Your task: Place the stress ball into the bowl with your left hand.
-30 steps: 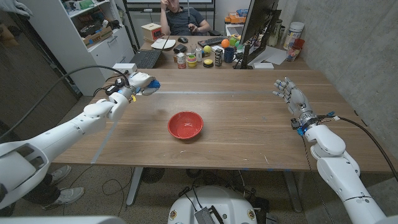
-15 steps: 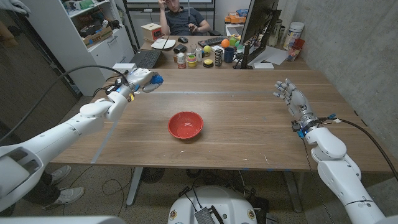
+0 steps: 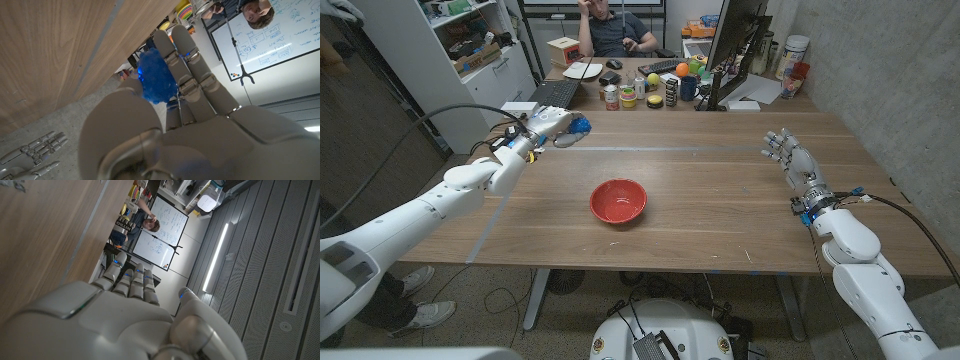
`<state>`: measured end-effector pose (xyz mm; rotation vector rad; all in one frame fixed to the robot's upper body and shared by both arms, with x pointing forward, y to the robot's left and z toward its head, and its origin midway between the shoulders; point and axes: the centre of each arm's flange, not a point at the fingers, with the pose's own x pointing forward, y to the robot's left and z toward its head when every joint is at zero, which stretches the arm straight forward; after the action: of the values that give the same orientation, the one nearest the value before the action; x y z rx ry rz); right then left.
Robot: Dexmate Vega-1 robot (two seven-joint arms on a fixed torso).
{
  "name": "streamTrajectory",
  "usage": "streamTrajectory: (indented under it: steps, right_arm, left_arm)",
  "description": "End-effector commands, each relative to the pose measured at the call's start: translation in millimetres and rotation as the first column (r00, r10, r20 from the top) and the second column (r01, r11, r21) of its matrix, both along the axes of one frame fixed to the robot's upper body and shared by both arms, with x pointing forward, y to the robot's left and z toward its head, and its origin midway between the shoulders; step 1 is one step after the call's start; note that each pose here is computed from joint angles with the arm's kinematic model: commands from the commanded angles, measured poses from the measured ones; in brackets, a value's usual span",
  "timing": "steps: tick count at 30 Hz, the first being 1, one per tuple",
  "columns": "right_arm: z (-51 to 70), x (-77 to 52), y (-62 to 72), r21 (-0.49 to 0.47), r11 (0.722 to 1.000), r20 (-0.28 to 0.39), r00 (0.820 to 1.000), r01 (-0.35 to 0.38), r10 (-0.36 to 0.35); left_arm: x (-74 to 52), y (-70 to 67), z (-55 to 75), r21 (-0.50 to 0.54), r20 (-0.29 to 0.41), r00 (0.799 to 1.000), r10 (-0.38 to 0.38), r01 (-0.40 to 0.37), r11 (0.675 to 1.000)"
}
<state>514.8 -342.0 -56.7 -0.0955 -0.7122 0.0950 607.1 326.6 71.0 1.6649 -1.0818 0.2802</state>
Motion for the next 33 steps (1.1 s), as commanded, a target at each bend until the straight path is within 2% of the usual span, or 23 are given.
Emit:
streamTrajectory:
  steps: [1,8,15,33]
  right_arm:
    - [-6.2,-8.1,-0.8,0.005,1.000,0.010,1.000,0.006,-0.006]
    - [-9.3,-10.0,-0.9,0.013,1.000,0.014,1.000,0.006,-0.006]
    - [-12.2,-11.6,-1.0,0.020,1.000,0.018,1.000,0.009,-0.009]
    - [-12.8,-16.0,1.6,0.024,1.000,0.025,1.000,0.014,-0.014]
  left_arm:
    - [-26.0,-26.5,-3.5,0.091,0.032,0.991,-0.128,0.124,0.988]
    - [-40.6,-44.6,-9.1,0.158,0.043,0.977,-0.211,0.202,0.967]
    - [-53.7,-58.8,-16.2,0.232,0.054,0.963,-0.263,0.245,0.942]
    - [-80.5,-71.7,-27.4,0.339,0.065,0.913,-0.403,0.360,0.869]
